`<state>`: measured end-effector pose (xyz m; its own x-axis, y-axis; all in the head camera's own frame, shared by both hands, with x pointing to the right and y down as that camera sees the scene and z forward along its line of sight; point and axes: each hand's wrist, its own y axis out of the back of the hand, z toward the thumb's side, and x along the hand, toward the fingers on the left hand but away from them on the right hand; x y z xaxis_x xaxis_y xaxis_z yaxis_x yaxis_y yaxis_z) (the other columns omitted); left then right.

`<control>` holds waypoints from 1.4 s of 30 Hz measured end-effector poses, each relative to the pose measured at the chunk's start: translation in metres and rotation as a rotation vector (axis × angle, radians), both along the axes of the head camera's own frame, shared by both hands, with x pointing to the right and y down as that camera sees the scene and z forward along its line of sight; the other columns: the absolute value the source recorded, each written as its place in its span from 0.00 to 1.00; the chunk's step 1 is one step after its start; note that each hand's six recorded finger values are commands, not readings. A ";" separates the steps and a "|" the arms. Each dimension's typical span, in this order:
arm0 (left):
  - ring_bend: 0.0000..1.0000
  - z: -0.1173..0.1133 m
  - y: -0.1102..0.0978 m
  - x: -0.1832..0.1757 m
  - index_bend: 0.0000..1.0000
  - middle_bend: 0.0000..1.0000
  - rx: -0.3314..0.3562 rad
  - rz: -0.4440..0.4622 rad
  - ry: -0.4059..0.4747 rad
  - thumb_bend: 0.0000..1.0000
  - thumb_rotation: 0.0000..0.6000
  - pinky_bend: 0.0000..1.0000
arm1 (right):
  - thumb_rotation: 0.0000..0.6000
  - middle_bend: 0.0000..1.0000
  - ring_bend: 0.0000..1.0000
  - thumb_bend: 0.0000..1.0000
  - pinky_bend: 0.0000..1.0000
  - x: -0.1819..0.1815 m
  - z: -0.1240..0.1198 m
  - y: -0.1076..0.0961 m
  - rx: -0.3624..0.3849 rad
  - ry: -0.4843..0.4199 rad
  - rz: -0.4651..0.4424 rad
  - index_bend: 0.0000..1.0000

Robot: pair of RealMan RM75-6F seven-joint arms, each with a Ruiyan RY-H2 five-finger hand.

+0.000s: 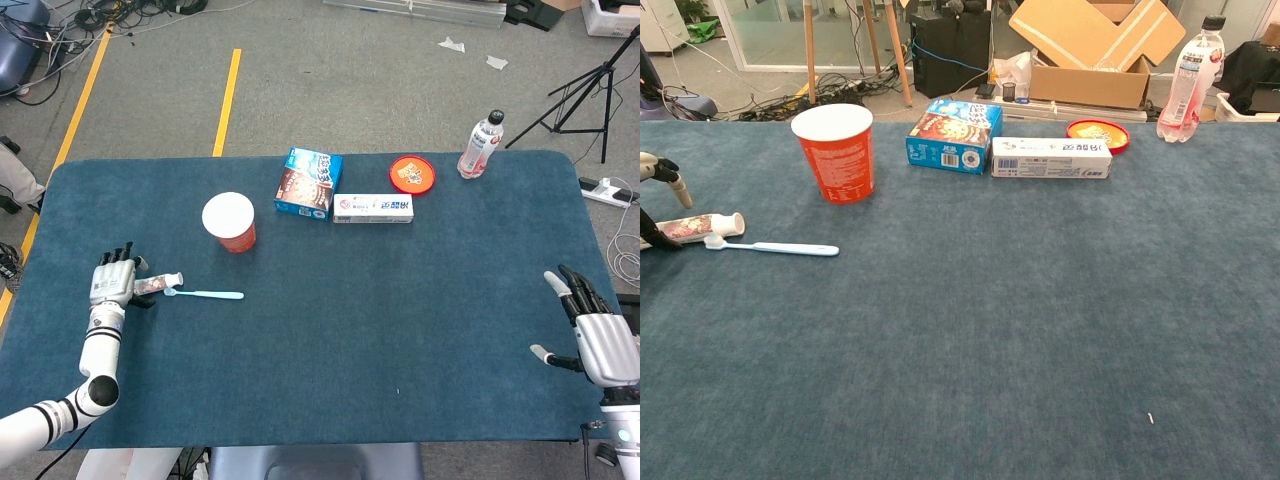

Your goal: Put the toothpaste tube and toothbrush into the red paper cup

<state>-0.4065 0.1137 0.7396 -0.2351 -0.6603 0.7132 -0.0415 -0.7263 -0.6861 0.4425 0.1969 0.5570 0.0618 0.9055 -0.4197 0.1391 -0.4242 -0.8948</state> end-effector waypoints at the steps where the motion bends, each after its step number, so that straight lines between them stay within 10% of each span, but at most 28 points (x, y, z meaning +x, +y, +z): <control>1: 0.00 0.001 0.000 0.000 0.31 0.00 -0.001 0.003 -0.002 0.00 1.00 0.00 | 1.00 0.00 0.00 0.00 0.24 0.000 0.000 0.000 0.000 0.000 0.001 0.00; 42: 0.00 0.020 0.001 0.010 0.44 0.00 -0.005 0.058 -0.061 0.29 1.00 0.00 | 1.00 0.00 0.00 0.00 0.24 0.000 0.001 -0.001 -0.006 -0.004 0.001 0.00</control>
